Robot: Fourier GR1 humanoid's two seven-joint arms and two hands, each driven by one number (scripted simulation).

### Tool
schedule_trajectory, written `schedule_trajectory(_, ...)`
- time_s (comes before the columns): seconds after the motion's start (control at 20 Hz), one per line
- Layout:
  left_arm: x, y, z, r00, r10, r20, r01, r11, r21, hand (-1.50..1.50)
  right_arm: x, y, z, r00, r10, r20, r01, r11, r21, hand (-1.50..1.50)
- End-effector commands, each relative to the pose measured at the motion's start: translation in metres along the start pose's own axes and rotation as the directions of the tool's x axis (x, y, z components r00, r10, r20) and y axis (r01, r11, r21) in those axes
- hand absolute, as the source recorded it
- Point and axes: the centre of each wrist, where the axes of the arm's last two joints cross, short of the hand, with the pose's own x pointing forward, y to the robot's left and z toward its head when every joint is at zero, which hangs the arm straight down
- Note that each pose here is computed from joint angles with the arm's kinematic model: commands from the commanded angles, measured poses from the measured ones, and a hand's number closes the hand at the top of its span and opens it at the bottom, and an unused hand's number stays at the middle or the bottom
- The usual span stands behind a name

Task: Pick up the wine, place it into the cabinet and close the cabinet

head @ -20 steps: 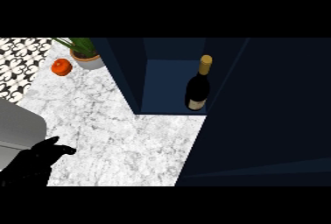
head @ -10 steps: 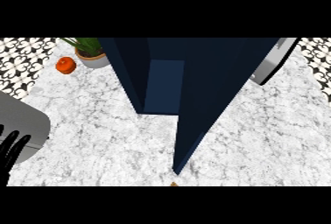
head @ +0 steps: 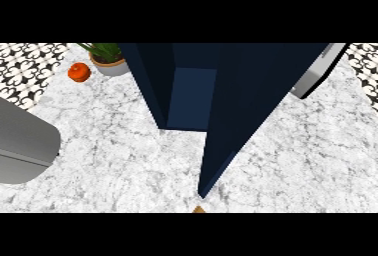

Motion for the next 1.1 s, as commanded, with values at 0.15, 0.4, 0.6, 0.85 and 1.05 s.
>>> schedule_trajectory(0.15, 0.014, 0.021, 0.005, 1.0, 0.004, 0.007, -0.003, 1.0, -0.023, -1.5, 0.002, 0.014, -0.066, 0.999, -0.014, 0.041, 0.017, 0.997, -0.077, 1.5)
schedule_trajectory(0.4, 0.02, 0.031, 0.012, 1.0, 0.009, 0.018, -0.009, 1.0, -0.023, -1.5, 0.006, -0.015, -0.126, 1.0, 0.022, 0.02, -0.018, 0.985, -0.171, 1.5)
schedule_trajectory(0.6, 0.026, 0.04, 0.023, 1.0, 0.028, 0.0, -0.028, 0.999, -0.024, -1.5, 0.002, -0.041, -0.158, 0.999, 0.029, 0.019, -0.026, 0.987, -0.157, 1.5)
schedule_trajectory(0.85, 0.036, 0.045, 0.019, 1.0, 0.023, 0.009, -0.023, 1.0, -0.014, -1.5, 0.003, -0.063, -0.192, 1.0, 0.024, -0.013, -0.026, 0.995, -0.095, 1.5)
schedule_trajectory(1.05, 0.041, 0.054, 0.018, 1.0, 0.002, 0.005, -0.001, 0.999, -0.032, -1.5, -0.01, -0.067, -0.206, 0.989, -0.02, -0.143, 0.035, 0.994, 0.104, 1.5)
